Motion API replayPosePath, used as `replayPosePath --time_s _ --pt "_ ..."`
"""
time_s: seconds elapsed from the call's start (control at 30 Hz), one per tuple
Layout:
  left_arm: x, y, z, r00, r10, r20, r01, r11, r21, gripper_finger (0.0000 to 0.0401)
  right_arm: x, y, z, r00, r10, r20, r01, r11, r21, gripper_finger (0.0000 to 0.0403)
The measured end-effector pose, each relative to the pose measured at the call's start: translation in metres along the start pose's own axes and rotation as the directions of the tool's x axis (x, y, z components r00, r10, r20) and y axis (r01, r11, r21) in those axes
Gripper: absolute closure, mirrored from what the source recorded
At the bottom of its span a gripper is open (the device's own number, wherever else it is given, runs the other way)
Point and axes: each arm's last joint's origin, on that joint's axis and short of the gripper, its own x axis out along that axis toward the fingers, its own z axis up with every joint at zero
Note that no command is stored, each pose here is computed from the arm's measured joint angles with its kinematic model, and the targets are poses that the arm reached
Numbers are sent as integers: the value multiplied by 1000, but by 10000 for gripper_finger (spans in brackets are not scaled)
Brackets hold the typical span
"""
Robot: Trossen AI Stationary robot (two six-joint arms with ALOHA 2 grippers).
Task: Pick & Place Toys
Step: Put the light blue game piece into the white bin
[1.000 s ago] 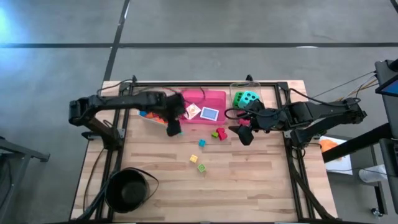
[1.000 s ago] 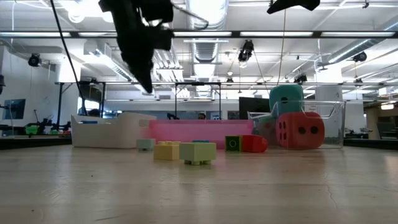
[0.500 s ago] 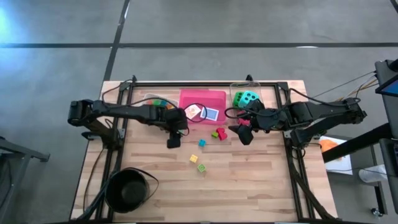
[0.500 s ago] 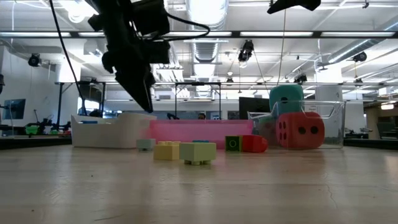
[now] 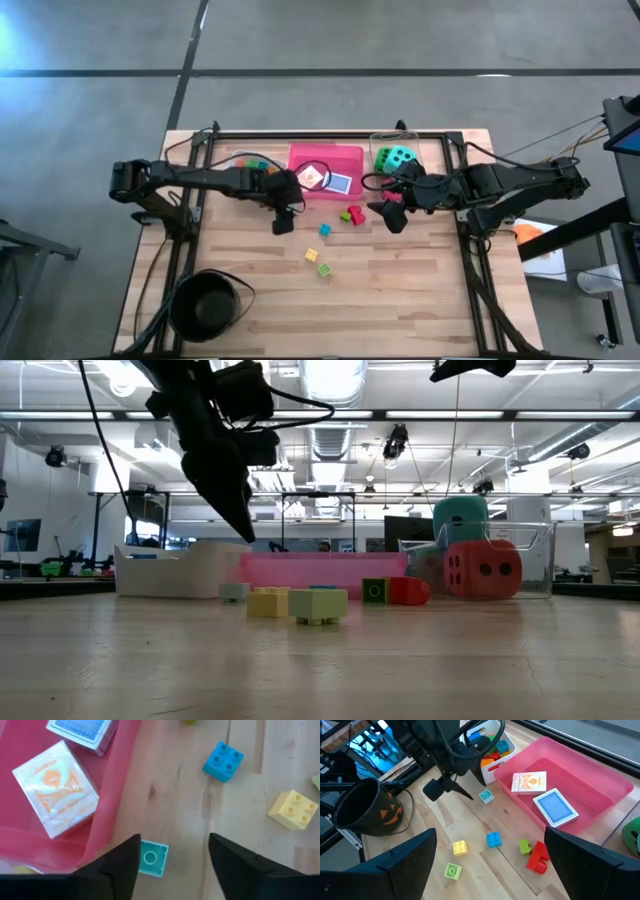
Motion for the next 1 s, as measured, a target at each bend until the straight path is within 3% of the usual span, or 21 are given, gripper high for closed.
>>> replayPosePath --time_s 0.17,0.3,1.0 --pt "1 0 -1 1000 19 -3 -19 998 59 98 0 0 0 1000 1 -1 -1 1000 0 41" --pt "6 -2 -2 999 23 -23 -20 992 128 68 0 0 0 1000 0 -2 0 1000 -1 41" --pt "52 -1 -12 985 35 -171 -9 989 149 62 0 0 -1 1000 -1 -12 1 1000 -7 41"
